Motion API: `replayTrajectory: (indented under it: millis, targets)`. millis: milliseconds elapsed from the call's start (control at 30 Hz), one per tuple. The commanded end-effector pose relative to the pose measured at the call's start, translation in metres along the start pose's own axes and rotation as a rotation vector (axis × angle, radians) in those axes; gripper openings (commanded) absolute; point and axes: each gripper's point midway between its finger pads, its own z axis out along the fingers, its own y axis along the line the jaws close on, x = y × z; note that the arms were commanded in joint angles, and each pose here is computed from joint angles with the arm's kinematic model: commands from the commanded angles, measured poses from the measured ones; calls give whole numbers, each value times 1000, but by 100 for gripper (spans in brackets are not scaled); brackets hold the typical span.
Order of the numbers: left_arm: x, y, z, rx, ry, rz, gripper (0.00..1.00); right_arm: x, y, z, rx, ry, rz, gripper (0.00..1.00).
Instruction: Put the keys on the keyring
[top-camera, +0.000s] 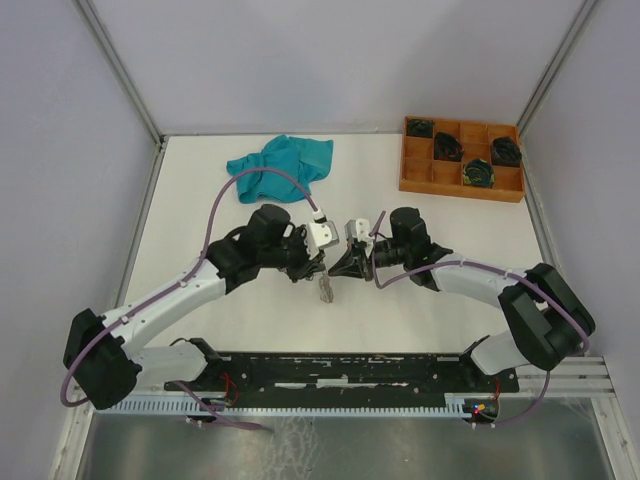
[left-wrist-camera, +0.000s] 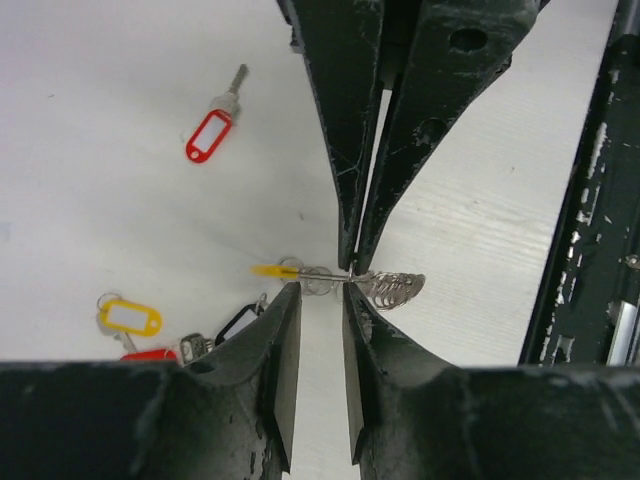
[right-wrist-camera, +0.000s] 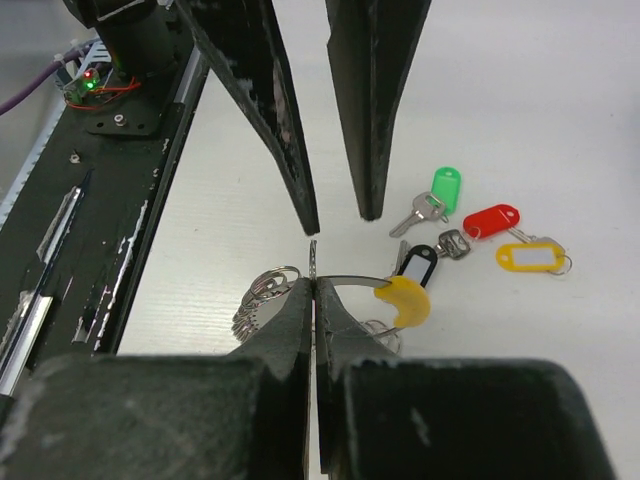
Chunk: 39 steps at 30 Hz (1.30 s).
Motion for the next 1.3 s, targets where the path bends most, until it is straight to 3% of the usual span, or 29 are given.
replayTrajectory:
  millis: [0,233,667,1033,1267]
  targets:
    - [-26,25,-18,-201,-139,-64,32,-28,-12,-4,49,-28,-40,1]
    - [-14,53,-43,-456,-214,-258,42,-28,-16,-8,63,-31,-2,1]
    - [56,67,-26,-638,-61,-656,48,-27,-32,-30,230,-9,-24,1]
    - [92,69,18,-590,156,-646,48,-25,-34,-45,327,-8,-45,1]
    - [105,90,25,-631,235,-689,48,-25,-40,-53,392,-7,-72,1]
